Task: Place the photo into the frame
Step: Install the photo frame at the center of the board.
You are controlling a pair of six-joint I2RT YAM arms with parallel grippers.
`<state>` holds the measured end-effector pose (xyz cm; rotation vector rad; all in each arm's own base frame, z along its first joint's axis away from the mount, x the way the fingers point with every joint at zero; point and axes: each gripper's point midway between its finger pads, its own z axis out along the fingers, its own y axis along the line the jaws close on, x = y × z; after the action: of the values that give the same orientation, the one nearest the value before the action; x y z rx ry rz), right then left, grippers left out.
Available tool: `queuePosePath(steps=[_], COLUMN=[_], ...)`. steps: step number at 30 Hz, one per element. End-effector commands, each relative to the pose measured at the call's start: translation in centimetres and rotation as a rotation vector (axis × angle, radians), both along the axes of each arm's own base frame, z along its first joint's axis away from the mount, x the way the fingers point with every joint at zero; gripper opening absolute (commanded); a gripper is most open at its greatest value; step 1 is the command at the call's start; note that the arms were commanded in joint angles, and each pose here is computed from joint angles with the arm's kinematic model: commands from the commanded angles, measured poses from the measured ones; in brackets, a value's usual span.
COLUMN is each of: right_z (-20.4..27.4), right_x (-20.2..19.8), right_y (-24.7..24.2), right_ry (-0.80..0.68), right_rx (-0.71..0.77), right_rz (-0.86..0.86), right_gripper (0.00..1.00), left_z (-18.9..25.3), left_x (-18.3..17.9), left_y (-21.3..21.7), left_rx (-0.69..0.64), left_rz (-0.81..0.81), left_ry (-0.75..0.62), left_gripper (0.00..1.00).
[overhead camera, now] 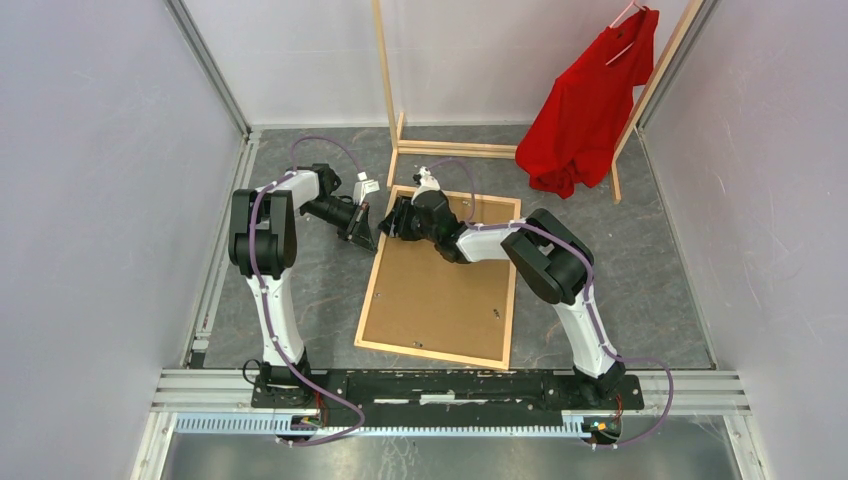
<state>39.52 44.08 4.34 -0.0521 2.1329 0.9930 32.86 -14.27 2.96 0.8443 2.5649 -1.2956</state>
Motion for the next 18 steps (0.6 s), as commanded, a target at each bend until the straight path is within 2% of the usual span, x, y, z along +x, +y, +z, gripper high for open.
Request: queuePosePath(steps=[1,18], right_z=[-4.6,-4.5], right_x=[-0.2,1.0], right_y=[-1.1,-1.1], right_ry=[0.065,0.03], right_rx=[-0.123,-0.138], right_rz=[-0.042,-0.075], right_gripper=[0.54,0.54], left_z=[-0.4,-0.4], left_x=[-1.3,-1.3], left_y=[-0.3,-0.4], left_rx=[0.014,0.008], left_rz=[-0.07,-0.07], left_ry=[-0.005,-0.003], left_gripper=[0.06,0.06])
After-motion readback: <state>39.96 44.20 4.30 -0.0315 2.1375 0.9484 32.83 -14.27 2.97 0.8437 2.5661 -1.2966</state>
